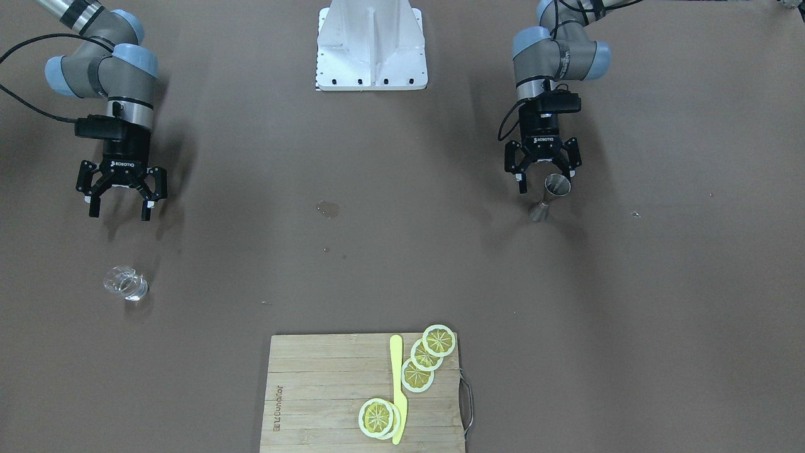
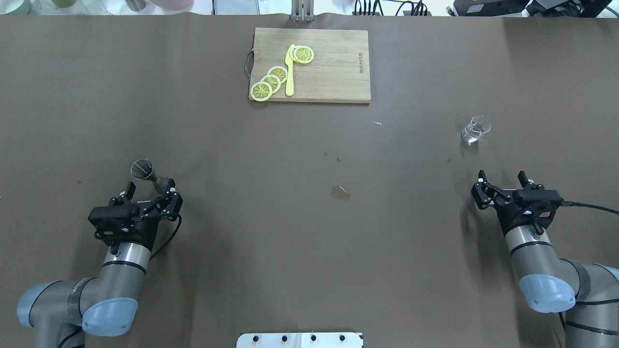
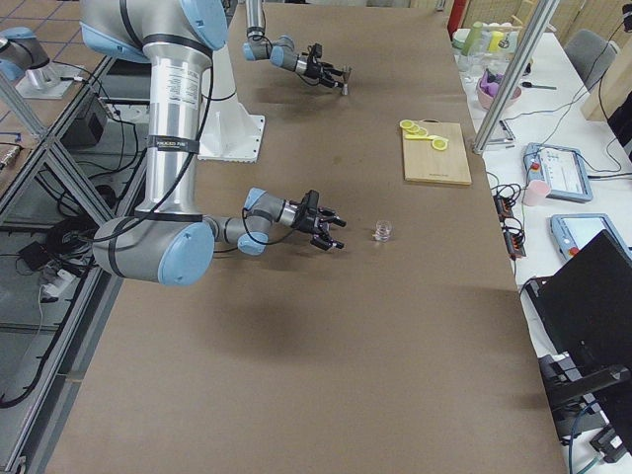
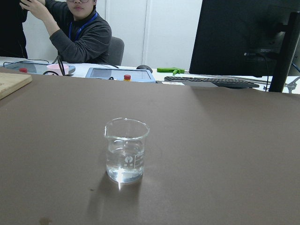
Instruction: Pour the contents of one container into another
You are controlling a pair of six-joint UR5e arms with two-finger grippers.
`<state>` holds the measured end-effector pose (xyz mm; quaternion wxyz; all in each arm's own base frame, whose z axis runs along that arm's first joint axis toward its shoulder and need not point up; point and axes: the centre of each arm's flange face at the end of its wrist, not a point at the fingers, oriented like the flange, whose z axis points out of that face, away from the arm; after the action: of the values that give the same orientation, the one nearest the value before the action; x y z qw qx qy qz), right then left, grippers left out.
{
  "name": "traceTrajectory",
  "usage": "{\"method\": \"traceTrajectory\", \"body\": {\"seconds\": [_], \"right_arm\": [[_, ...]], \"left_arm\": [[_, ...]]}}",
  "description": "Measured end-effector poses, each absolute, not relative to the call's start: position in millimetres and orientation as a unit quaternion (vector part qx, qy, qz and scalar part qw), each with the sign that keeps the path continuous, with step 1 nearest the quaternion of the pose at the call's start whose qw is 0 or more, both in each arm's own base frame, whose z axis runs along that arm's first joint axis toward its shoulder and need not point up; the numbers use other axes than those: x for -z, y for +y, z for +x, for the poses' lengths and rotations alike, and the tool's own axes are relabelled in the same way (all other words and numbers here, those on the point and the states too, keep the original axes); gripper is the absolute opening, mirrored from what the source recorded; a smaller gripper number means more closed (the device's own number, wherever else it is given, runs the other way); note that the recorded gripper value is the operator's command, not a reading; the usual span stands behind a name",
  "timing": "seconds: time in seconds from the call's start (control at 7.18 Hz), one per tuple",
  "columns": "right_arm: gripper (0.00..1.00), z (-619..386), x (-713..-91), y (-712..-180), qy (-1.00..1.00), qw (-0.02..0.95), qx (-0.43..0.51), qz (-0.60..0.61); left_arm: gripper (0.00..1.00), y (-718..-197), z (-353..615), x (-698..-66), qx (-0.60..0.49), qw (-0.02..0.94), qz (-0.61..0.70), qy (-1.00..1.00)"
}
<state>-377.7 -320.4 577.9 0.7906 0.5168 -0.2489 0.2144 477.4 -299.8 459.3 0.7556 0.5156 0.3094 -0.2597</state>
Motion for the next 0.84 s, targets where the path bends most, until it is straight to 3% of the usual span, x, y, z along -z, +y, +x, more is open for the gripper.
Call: {"method": "traceTrajectory", "body": {"seconds": [0.84], "right_arm": [[1.0, -404, -576, -371, -0.237, 0.782, -0.262, 0.513]], "left_arm": [[0.98, -316, 489, -479, 0.268, 0.75, 0.521, 0.307]]}}
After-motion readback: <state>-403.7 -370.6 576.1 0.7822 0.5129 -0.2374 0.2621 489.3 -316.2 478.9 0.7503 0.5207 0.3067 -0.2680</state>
